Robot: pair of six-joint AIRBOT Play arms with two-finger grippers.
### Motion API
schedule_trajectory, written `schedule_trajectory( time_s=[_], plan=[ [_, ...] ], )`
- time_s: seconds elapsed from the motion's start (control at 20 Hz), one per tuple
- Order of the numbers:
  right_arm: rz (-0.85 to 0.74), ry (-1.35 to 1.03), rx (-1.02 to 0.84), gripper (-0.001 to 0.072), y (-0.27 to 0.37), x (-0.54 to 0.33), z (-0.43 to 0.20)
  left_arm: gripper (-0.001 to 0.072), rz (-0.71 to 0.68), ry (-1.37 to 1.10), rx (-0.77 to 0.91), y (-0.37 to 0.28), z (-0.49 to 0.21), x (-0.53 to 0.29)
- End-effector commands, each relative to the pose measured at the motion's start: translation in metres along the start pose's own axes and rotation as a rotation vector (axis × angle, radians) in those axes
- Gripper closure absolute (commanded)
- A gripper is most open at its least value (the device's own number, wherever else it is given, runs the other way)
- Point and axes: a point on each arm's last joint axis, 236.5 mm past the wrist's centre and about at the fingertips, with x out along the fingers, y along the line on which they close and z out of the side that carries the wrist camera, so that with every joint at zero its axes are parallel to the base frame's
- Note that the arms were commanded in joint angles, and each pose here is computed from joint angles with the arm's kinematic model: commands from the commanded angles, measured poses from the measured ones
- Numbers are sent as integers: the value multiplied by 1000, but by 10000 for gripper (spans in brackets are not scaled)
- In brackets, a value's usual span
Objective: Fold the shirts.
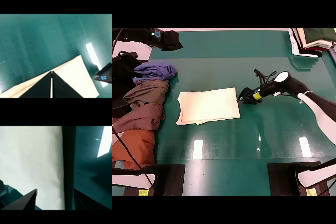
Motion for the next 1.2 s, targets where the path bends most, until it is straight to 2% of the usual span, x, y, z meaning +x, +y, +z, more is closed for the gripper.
schedule_trajectory(
  time_s=[0.0,0.1,0.15,0.3,0.35,0.5,0.65,0.9,1.15],
  plan=[
    [52,7,15,204,13,44,5,686,-9,16,8,-5,-4,5],
    [88,40,-11,206,35,72,5,686,-13,30,7,-5,-7,5],
    [101,39,-27,285,45,83,8,686,-13,31,6,-5,-7,5],
    [111,18,-121,642,70,98,18,686,-24,31,-2,-9,-8,6],
    [119,1,-157,699,78,95,24,687,-29,33,4,-13,-8,7],
    [66,-75,-213,700,71,61,48,687,-41,39,42,-31,-11,13],
    [-73,-198,-205,700,21,-18,75,687,-40,59,98,-50,-18,20],
    [-311,-481,-31,700,-102,-202,83,686,-68,67,136,-74,-24,25],
    [-509,-818,263,700,-216,-386,27,687,-69,55,112,-75,-21,25]
  ],
)
